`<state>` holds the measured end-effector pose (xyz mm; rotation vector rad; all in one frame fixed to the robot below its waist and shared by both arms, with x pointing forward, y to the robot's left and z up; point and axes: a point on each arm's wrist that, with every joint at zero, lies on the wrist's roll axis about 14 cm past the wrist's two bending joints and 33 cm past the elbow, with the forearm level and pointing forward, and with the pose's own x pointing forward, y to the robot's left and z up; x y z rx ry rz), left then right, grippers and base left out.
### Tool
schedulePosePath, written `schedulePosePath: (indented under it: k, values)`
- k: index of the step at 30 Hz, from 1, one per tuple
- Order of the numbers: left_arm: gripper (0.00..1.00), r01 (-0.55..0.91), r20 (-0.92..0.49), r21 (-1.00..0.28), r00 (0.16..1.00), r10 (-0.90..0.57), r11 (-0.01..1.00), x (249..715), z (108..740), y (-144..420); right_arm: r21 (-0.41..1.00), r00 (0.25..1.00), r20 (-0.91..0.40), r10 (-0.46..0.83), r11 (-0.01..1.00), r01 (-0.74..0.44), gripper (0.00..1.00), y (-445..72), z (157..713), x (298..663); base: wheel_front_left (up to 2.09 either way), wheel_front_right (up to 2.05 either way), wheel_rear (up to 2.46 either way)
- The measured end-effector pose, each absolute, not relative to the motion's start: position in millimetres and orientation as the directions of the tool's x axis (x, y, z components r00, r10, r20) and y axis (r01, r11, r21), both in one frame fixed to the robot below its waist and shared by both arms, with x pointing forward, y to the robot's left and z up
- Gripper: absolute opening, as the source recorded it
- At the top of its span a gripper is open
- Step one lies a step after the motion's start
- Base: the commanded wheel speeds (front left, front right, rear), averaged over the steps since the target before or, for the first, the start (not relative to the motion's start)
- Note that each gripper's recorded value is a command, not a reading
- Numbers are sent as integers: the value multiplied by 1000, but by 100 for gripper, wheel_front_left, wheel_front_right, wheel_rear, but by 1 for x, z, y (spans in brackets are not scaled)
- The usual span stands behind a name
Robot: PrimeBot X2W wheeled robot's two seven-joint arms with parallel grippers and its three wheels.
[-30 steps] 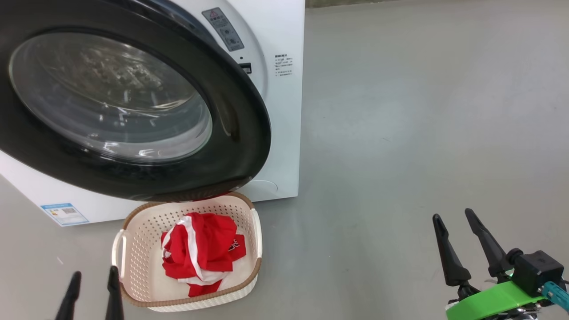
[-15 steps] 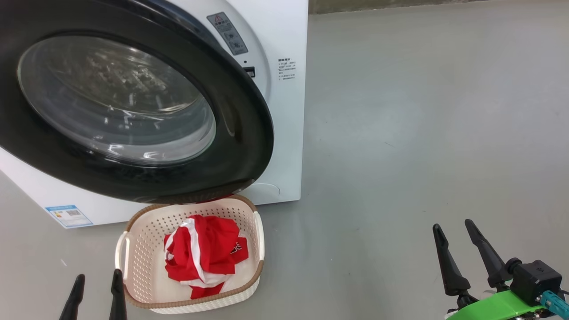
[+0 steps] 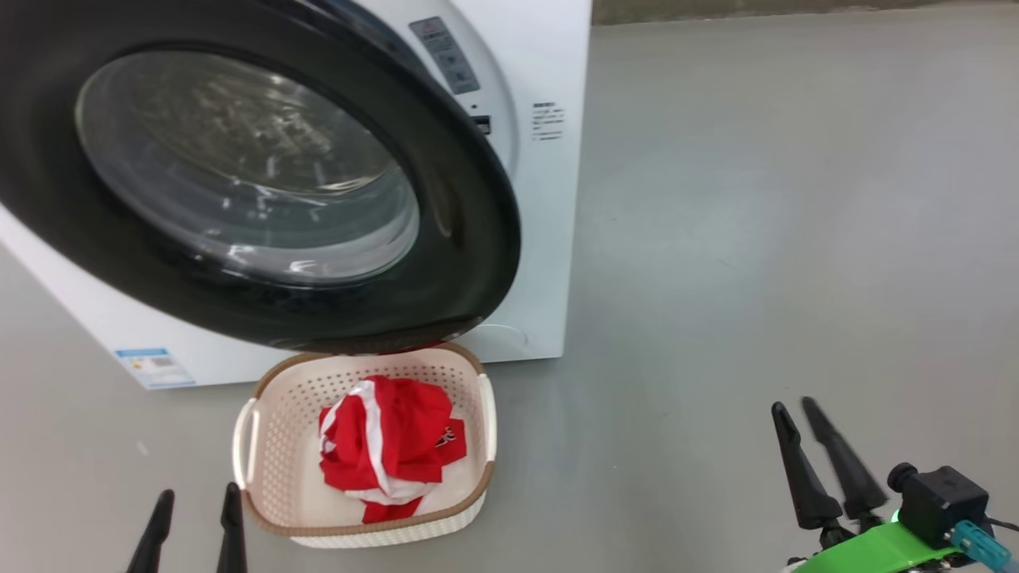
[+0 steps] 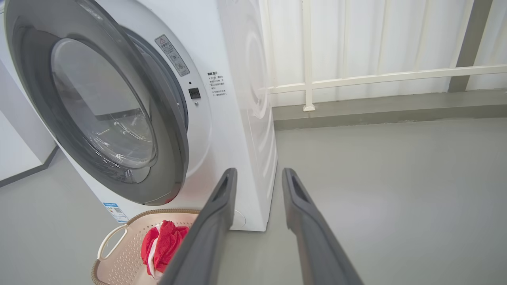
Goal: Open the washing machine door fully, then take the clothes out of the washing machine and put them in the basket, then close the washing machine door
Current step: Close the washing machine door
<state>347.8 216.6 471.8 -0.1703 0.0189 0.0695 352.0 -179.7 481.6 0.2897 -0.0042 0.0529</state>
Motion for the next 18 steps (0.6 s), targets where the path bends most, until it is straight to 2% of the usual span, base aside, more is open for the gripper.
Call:
schedulePosePath:
  k: [2,12,18]
  values:
    - [100,-78,-27,-170,997,74,982,345,471,218,291,997,13,79,953,-80,0,-171,482,356,0,0,0]
    - [100,-129,-42,-206,991,123,970,334,467,229,301,949,112,294,900,-314,0,-92,513,405,0,0,0]
    - [100,-156,-44,-217,988,150,964,338,467,236,298,919,157,361,870,-393,0,-62,527,437,0,0,0]
